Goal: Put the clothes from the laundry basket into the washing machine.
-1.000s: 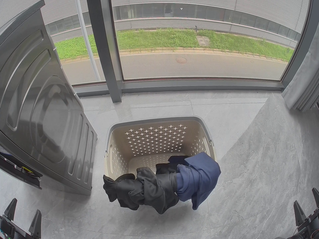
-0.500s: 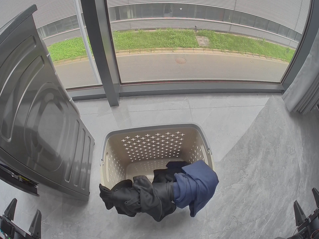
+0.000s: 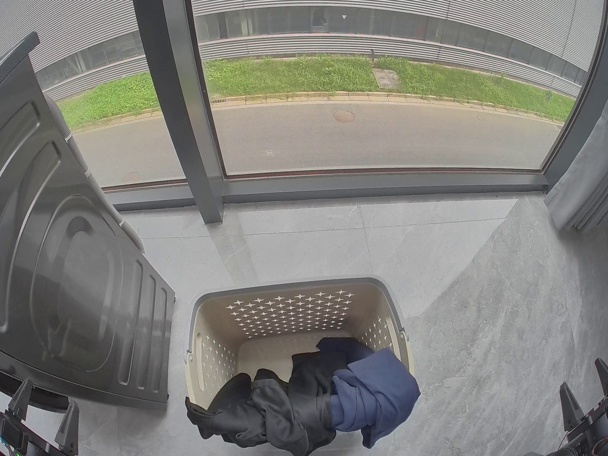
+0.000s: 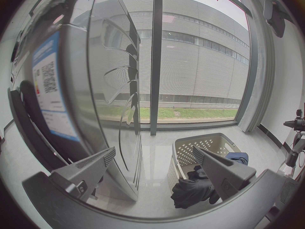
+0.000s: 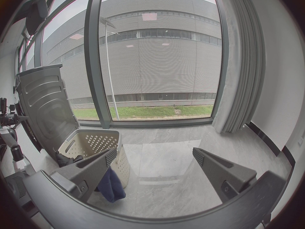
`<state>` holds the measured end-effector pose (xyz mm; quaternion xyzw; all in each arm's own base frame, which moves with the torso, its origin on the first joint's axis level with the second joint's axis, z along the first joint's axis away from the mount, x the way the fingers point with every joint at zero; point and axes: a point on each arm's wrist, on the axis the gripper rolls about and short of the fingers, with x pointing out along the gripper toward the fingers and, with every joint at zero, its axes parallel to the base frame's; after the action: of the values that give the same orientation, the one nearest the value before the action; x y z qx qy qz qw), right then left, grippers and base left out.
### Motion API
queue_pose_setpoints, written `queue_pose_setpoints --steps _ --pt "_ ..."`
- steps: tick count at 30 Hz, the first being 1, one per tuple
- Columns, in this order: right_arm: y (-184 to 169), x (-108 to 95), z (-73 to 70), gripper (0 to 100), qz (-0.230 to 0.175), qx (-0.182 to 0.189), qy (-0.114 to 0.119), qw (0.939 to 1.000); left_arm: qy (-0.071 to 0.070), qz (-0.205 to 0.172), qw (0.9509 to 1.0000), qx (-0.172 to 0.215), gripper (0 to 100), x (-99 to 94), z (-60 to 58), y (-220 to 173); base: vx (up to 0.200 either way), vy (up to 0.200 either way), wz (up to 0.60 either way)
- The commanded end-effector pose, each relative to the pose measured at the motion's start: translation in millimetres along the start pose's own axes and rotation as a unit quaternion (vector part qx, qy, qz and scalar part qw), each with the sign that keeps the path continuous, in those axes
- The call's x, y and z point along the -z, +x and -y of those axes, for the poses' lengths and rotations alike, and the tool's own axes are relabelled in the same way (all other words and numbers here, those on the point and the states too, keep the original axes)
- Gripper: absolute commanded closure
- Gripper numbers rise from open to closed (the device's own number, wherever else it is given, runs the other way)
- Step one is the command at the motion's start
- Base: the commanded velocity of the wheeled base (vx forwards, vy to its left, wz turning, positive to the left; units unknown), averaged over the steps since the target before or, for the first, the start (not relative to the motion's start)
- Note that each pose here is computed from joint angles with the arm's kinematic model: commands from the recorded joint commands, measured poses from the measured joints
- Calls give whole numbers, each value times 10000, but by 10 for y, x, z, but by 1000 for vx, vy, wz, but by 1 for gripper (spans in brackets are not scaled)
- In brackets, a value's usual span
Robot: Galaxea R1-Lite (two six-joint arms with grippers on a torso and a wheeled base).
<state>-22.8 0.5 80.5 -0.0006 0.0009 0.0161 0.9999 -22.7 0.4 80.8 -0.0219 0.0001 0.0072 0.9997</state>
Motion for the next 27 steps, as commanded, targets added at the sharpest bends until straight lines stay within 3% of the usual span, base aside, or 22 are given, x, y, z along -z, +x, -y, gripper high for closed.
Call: queue_pose_setpoints --steps 1,4,10,16,25,27 --pt "1 48 0 0 -13 -16 -1 10000 -3 -13 10000 -5 0 52 -2 2 0 0 0" --pt "1 48 0 0 -13 -8 -1 10000 -3 -13 10000 -5 0 52 -2 2 0 0 0" --pt "1 48 0 0 -13 0 -1 10000 -3 -13 10000 -5 0 52 -2 2 200 0 0" --pt "1 48 0 0 -13 0 -1 10000 -11 -13 10000 3 0 52 -2 2 0 0 0" --pt "1 48 0 0 -13 -8 -1 10000 -11 -21 10000 2 0 52 -2 3 200 0 0" --pt "1 48 0 0 -13 -8 -1 10000 -11 -21 10000 2 0 52 -2 3 0 0 0"
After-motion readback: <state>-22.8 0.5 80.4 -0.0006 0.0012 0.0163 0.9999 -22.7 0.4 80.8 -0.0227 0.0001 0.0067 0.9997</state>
